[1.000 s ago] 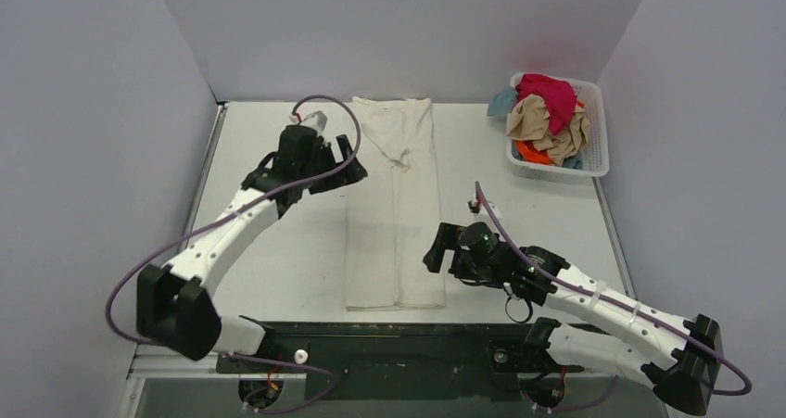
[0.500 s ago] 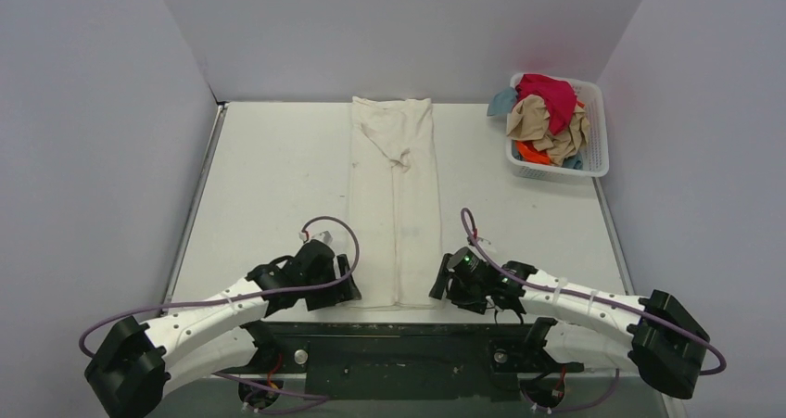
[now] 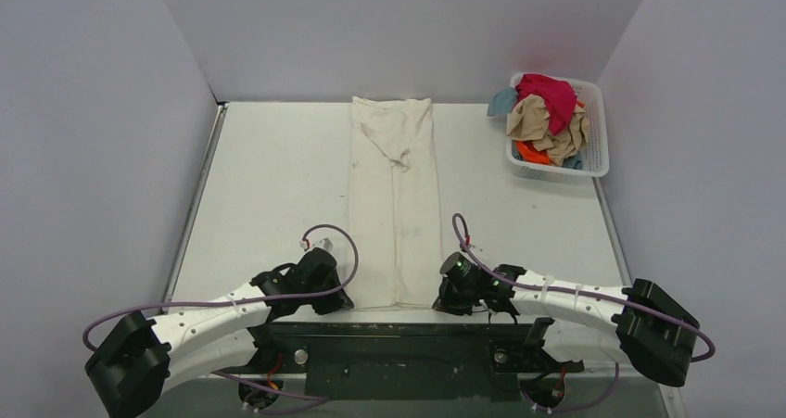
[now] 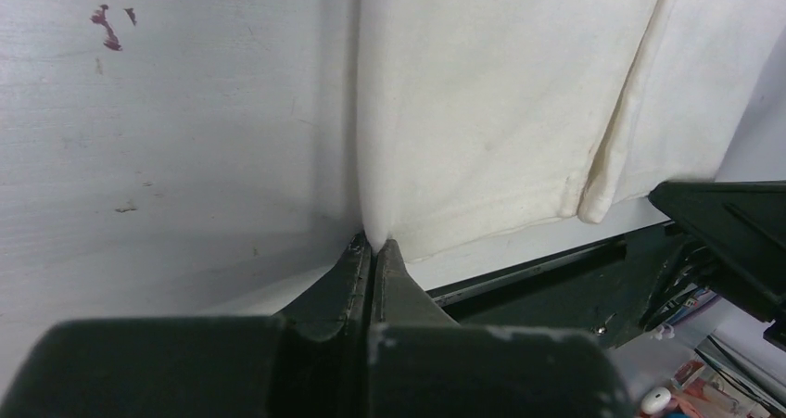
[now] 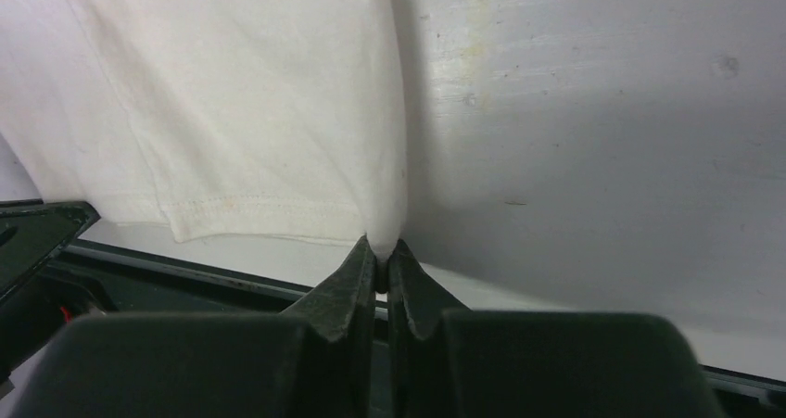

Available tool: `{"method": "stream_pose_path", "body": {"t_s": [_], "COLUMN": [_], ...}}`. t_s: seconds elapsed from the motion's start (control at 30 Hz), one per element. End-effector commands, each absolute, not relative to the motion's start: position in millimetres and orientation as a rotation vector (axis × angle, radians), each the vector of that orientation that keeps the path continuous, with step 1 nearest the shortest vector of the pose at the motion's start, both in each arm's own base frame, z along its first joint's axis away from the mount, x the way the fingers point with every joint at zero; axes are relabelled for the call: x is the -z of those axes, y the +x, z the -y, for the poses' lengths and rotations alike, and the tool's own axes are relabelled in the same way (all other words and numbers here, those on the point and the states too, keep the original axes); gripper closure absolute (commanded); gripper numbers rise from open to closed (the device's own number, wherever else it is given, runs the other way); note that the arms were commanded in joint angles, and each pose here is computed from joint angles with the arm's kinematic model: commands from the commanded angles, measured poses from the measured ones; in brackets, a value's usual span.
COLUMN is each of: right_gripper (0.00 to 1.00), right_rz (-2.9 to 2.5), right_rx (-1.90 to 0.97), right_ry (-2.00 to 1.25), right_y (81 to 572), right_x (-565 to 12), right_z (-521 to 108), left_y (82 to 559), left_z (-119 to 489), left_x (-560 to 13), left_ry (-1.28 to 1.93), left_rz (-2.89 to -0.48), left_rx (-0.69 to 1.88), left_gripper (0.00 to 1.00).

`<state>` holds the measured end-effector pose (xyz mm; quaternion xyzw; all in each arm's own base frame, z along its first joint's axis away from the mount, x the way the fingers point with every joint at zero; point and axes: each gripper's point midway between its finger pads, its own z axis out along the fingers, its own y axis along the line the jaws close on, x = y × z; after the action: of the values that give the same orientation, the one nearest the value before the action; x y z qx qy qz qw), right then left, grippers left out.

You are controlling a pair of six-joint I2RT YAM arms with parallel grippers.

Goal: Fold and stack the t-shirts
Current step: Grab the bottom of the folded rectangular tshirt with both arms

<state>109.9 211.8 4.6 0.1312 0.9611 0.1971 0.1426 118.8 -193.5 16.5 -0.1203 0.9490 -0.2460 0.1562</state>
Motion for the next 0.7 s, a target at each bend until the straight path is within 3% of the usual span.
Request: {"method": "stream_pose_path", "body": {"t_s": [0.0, 0.37, 0.67], "right_gripper": [1.0, 1.0, 1.0], "right_rz": [-2.797, -2.766, -2.584], "right_rx": [-0.525, -0.748, -0.673], "right_ry": [0.381, 0.259, 0.25], "right_y": [100.1, 75.6, 133.8], "right_x": [1.2, -23.3, -73.4], "right_z": [-200.3, -213.2, -217.3], "left_y": [117.3, 85.7, 139.8], "left_z": [192.0, 195.8, 224.3], "left_x": [-17.2, -40.0, -106.7], "left_ry": [-0.326, -0.321, -0.317], "left_rz": [-2.706, -2.69, -2.374], "left_rx": [0.707, 0.882, 1.047], "left_gripper": [1.0, 1.0, 1.0]}}
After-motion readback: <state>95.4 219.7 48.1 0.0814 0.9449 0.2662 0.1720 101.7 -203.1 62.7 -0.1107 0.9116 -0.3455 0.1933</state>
